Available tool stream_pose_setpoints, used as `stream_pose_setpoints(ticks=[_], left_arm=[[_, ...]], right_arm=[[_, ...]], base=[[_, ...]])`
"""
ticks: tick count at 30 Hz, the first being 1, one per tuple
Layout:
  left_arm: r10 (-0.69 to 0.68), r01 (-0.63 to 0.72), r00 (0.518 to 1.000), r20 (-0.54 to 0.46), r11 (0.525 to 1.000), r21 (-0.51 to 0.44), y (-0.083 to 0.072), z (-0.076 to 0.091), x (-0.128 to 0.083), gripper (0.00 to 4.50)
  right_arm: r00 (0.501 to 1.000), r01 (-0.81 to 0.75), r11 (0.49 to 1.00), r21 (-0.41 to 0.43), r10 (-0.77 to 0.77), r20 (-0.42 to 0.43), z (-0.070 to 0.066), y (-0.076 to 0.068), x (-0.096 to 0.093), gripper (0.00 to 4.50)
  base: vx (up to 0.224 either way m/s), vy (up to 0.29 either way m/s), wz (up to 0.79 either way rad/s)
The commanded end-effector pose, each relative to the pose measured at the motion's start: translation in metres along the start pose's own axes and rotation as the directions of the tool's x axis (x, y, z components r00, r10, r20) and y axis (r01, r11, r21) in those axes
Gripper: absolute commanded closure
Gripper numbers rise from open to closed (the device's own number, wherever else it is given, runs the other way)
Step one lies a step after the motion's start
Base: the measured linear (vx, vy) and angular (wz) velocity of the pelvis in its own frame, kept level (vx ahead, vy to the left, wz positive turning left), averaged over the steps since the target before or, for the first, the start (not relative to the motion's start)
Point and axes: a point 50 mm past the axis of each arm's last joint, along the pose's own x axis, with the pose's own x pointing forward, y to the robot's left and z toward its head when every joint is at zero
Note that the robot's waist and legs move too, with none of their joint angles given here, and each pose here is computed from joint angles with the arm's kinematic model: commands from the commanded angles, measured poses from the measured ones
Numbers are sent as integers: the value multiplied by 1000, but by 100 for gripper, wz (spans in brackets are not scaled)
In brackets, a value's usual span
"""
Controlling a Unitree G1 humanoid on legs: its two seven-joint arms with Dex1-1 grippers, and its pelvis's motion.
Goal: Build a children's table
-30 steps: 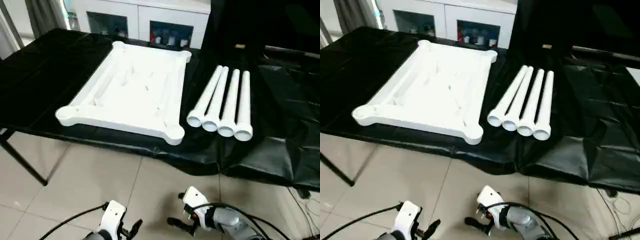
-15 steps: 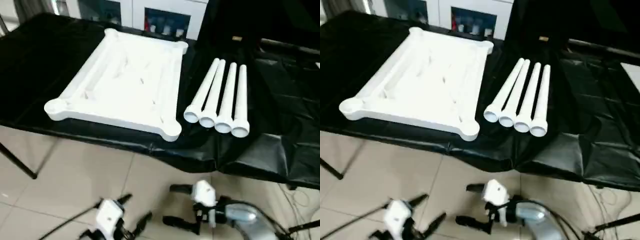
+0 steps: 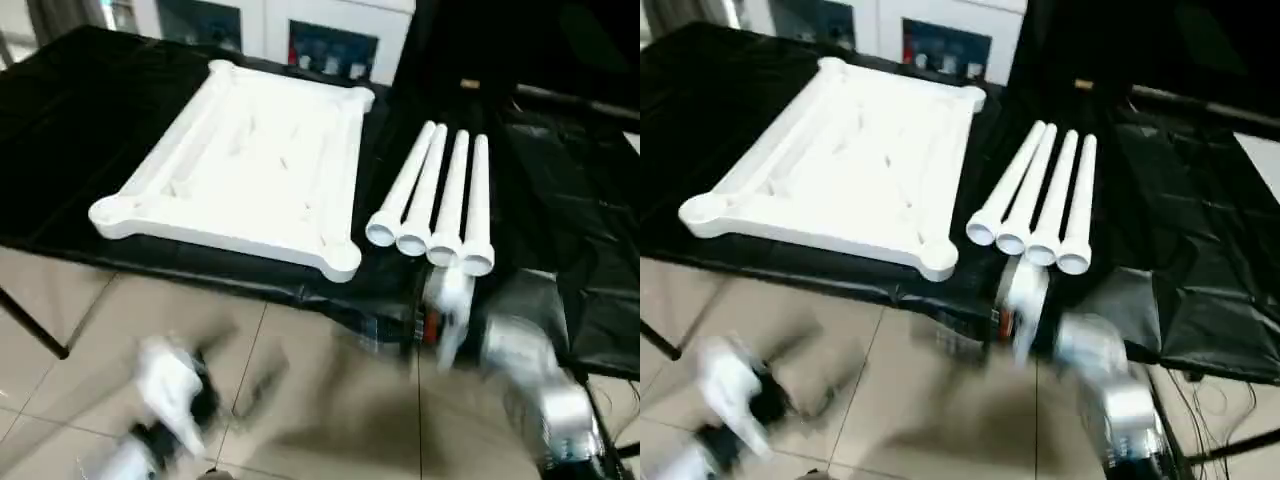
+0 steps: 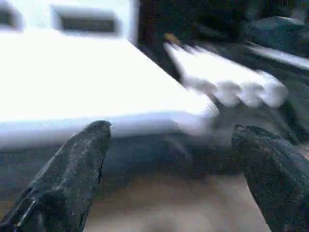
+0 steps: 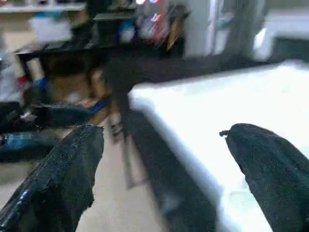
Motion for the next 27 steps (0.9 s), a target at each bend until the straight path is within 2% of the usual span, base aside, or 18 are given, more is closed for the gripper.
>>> stream_pose_setpoints(ticks=[1, 2, 3, 4, 5, 6, 7, 9, 10, 12, 15, 18, 20, 21, 22, 23, 25, 27], left_arm=[[99, -99, 995, 31, 995, -17, 15, 13, 15, 1], [153, -153, 988, 31, 988, 15, 22, 15, 23, 1], [153, -153, 988, 31, 988, 15, 22, 15, 23, 1], [237, -238, 971, 28, 969, 67, 30, 15, 31, 1], [301, -306, 952, 54, 945, 119, 37, 14, 44, 1], [369, -375, 927, 63, 915, 151, 44, 11, 57, 1], [392, -399, 917, 72, 906, 139, 45, 11, 62, 1], [399, -403, 915, 60, 908, 114, 45, 10, 65, 1], [387, -391, 920, 60, 915, 103, 43, 10, 76, 1], [383, -388, 922, 60, 914, 122, 43, 10, 80, 1], [389, -392, 918, 72, 919, 41, 43, 12, 86, 1], [379, -379, 925, 34, 911, 159, 39, -3, 90, 1], [362, -360, 932, 26, 913, 194, 36, -8, 88, 1], [362, -360, 932, 26, 913, 192, 35, -9, 88, 1], [364, -363, 931, 22, 918, 157, 32, -12, 84, 1], [367, -366, 930, 19, 919, 150, 31, -13, 83, 1], [377, -376, 926, 15, 916, 138, 30, -15, 81, 1], [387, -386, 922, 18, 913, 129, 31, -16, 80, 1]], right_arm=[[981, 196, 980, 21, -196, -9, 10, -17, -1, 0], [963, 269, 962, 46, -268, -22, 11, -24, 1, 0], [963, 269, 962, 46, -268, -22, 11, -24, 1, 0], [930, 366, 930, 32, -365, -46, 10, -31, 2, 0], [888, 460, 887, 40, -459, -18, 11, -39, 3, 0], [816, 577, 816, 12, -577, 17, 13, -47, 4, 0], [795, 605, 796, 11, -605, 57, 15, -47, 6, 0], [778, 627, 779, 3, -626, 55, 13, -47, 7, 0], [720, 693, 720, 34, -694, 5, 1, -49, 3, 0], [698, 714, 696, 69, -716, -8, -3, -48, 1, 0], [672, 741, 672, 24, -740, -34, -4, -42, -2, 0], [619, 785, 616, 62, -784, -50, -10, -40, -8, 0], [596, 801, 599, -2, -797, -100, -16, -38, -12, 0], [597, 799, 601, -6, -796, -100, -16, -37, -13, 0], [620, 776, 627, -67, -778, -101, -19, -31, -16, 0], [624, 768, 631, -109, -776, -90, -19, -29, -19, 0], [609, 774, 618, -138, -786, -108, -25, -28, -24, 0], [587, 793, 598, -119, -801, -120, -26, -29, -27, 0]], base=[[0, 0, 0], [0, 0, 0], [0, 0, 0], [0, 0, 0], [0, 0, 0], [0, 0, 0], [0, 0, 0], [0, 0, 0], [0, 0, 0], [0, 0, 0], [0, 0, 0], [0, 0, 0], [0, 0, 0], [0, 0, 0], [0, 0, 0], [0, 0, 0], [0, 0, 0], [-21, 50, -44]])
